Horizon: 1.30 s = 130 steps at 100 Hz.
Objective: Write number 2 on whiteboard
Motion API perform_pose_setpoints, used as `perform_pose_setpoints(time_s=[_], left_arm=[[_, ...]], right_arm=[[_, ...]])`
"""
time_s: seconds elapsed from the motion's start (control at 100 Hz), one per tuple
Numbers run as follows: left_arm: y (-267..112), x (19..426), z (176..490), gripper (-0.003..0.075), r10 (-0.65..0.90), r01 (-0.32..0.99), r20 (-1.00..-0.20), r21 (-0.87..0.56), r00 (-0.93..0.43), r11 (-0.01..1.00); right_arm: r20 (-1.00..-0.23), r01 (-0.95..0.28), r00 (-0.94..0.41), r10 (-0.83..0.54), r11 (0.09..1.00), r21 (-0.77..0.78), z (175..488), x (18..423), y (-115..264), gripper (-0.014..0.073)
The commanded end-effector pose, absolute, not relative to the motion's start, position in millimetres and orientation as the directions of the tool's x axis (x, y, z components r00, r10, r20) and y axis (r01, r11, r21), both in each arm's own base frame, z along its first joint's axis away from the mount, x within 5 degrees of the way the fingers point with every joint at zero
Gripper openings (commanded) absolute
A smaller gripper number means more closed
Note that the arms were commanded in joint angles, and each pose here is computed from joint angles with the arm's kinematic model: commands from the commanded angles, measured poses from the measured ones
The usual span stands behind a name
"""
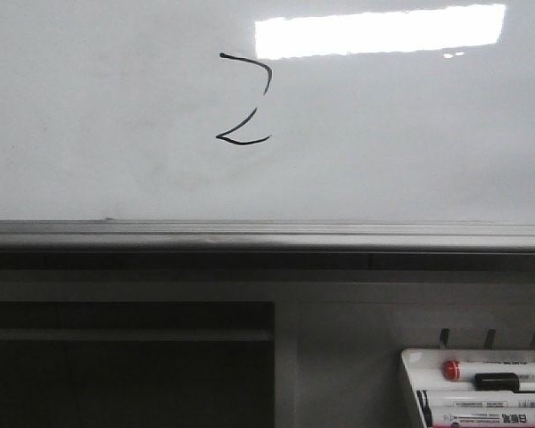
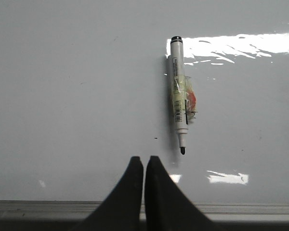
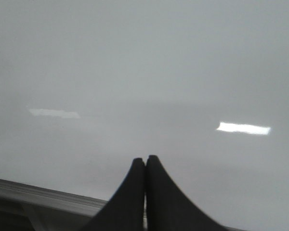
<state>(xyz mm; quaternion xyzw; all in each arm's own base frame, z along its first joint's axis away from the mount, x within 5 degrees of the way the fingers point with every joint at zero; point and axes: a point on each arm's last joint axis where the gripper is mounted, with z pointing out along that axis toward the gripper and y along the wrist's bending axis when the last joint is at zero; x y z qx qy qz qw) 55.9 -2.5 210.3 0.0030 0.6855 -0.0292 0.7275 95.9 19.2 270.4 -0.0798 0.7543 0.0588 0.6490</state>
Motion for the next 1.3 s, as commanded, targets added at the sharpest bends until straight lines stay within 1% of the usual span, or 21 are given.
perform_pose_setpoints(time_s=[0.0,0.18,0.45,0.61,0.93,0.98,1.29], left_arm=[[-2.0,53.5,214.8,-0.0020,-0.055,0.047,-0.987,-0.048,0.149,0.998],[-2.0,53.5,214.8,-0.0020,-0.055,0.047,-0.987,-0.048,0.149,0.998],[-2.0,53.5,214.8,-0.0020,-0.055,0.047,-0.987,-0.048,0.149,0.998],[-2.0,53.5,214.8,-0.0020,-0.055,0.047,-0.987,-0.048,0.149,0.998],[-2.0,53.5,214.8,-0.0020,-0.055,0.047,-0.987,-0.048,0.149,0.998],[-2.0,53.5,214.8,-0.0020,-0.055,0.047,-0.987,-0.048,0.149,0.998],[-2.0,53.6,214.6,-0.0020,-0.055,0.046,-0.988,-0.048,0.146,0.998]], right_arm=[[-0.998,-0.199,-0.051,-0.037,0.980,-0.026,285.4,97.5,19.7,-0.0073],[-0.998,-0.192,-0.035,-0.057,0.980,-0.049,286.6,94.4,18.3,-0.0073],[-0.997,-0.092,0.061,-0.042,0.995,-0.047,290.8,70.7,6.4,-0.0073],[-0.993,-0.038,0.113,-0.036,0.998,-0.041,273.1,64.6,2.6,-0.0073],[-0.976,-0.066,0.215,-0.022,0.997,-0.037,214.9,56.6,5.2,-0.0073],[-0.981,-0.056,0.192,-0.022,0.998,-0.033,213.7,54.3,4.1,-0.0073],[-0.981,-0.056,0.191,-0.020,0.998,-0.031,212.8,54.1,4.0,-0.0073]])
